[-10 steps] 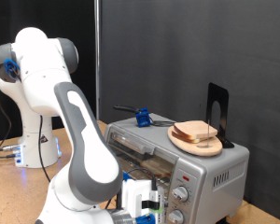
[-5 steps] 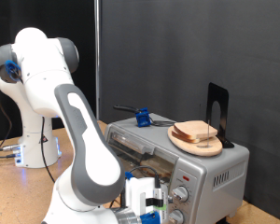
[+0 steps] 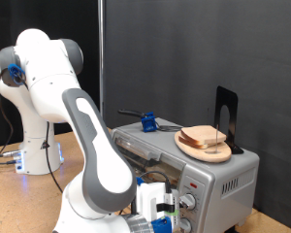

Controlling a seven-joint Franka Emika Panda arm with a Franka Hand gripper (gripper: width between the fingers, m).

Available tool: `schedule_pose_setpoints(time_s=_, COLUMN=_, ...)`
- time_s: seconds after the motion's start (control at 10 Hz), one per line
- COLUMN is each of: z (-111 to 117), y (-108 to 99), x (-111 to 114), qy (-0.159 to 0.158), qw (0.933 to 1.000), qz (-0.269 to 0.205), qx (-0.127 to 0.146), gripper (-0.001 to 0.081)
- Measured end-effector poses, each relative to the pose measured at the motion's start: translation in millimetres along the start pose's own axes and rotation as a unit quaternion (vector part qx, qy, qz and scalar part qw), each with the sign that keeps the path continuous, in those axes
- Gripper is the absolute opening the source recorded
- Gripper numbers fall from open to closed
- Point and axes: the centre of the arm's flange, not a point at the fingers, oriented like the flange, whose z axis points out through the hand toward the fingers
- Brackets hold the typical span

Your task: Make a piece of toast with the oven

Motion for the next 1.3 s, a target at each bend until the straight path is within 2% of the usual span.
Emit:
schedule_pose_setpoints(time_s=0.3, z=5.5, y=5.2, x=-2.9, qy=-0.005, qw=1.0000, qz=0.007, qx=0.001, gripper=0.0808)
schedule_pose_setpoints(time_s=0.4, z=5.6, y=5.1, x=-3.2, qy=-0.006, qw=1.0000, qz=0.007, qx=0.001, gripper=0.0777)
schedule_pose_setpoints(time_s=0.5, z=5.9, y=6.0, x=-3.4, qy=-0.006, qw=1.0000, qz=0.008, qx=0.001, gripper=0.0596)
schedule_pose_setpoints(time_s=0.6, z=6.2, y=6.4, x=-3.5, qy=-0.005, qw=1.0000, qz=0.008, qx=0.002, gripper=0.0596)
schedule_pose_setpoints(time_s=0.7, z=6.4, y=6.7, x=-3.4, qy=-0.004, qw=1.0000, qz=0.008, qx=0.003, gripper=0.0414)
schedule_pose_setpoints(time_s=0.8, z=5.1, y=7.1, x=-3.8, qy=-0.002, qw=0.9999, qz=0.008, qx=0.005, gripper=0.0414)
schedule_pose_setpoints(time_s=0.9, z=3.0, y=6.9, x=-4.4, qy=-0.001, qw=0.9999, qz=0.009, qx=0.005, gripper=0.0279)
schedule_pose_setpoints(time_s=1.0, z=2.4, y=9.6, x=-4.4, qy=0.003, qw=0.9999, qz=0.012, qx=0.006, gripper=0.0279)
schedule_pose_setpoints(time_s=1.1, z=2.2, y=10.0, x=-4.5, qy=0.004, qw=0.9999, qz=0.011, qx=0.008, gripper=0.0113)
schedule_pose_setpoints(time_s=1.3, z=1.9, y=11.1, x=-4.6, qy=0.007, qw=0.9999, qz=0.000, qx=0.012, gripper=0.0113)
